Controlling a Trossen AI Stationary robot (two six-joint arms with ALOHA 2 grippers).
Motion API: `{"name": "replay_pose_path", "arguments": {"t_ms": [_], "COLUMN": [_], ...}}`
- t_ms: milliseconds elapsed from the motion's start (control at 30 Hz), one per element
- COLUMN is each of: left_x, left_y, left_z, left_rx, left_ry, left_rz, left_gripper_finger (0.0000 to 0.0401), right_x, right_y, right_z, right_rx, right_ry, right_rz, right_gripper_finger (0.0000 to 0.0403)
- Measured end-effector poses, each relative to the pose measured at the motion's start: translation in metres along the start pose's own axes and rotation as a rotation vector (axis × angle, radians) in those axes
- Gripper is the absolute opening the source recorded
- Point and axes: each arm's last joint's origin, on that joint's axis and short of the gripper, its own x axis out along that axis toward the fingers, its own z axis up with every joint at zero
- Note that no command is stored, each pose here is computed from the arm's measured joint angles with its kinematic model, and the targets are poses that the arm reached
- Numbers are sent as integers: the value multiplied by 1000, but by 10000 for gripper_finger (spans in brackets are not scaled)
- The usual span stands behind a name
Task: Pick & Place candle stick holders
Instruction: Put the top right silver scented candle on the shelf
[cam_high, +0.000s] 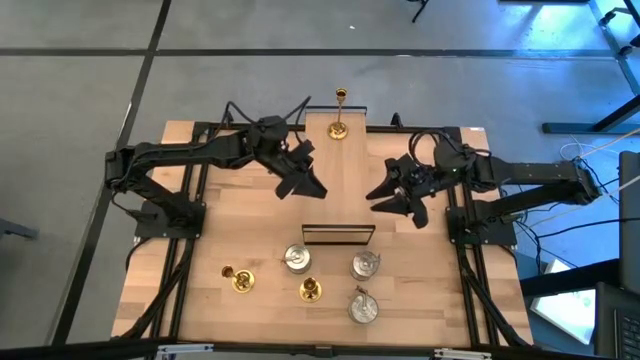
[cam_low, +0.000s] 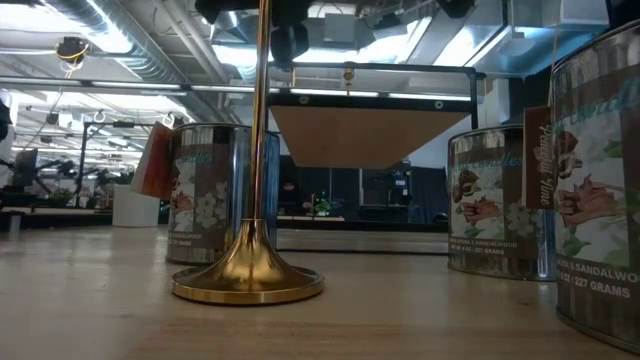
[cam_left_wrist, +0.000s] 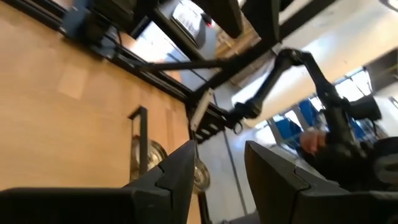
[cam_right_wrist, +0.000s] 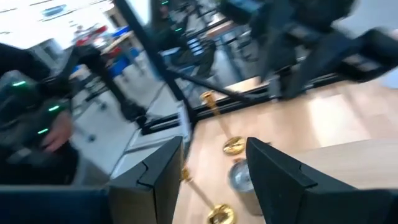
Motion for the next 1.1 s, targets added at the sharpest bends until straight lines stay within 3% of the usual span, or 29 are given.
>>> {"name": "replay_pose_path", "arguments": {"t_ms": [233, 433, 667, 867, 1100], "left_x": [-2, -8, -14, -15, -19], "left_y": [1, 5, 10, -1, -15], "left_z": [1, 5, 10, 22, 24], "left_rx": [-45, -121, -114, 34, 118], "left_ry": [14, 24, -7, -105, -81], "left_rz": [-29, -48, -39, -118, -233], "left_gripper_finger": [136, 134, 135, 131, 131], "right_x": [3, 3, 6, 18, 35], "right_y": [6, 12, 17, 21, 32], "right_z": [0, 2, 0, 0, 7], "right_rx": [2, -49, -47, 10, 76], "right_ry": [-114, -185, -187, -217, -348], "right_rz": [-178, -242, -213, -169, -3], "right_gripper_finger": [179, 179, 179, 179, 179]}}
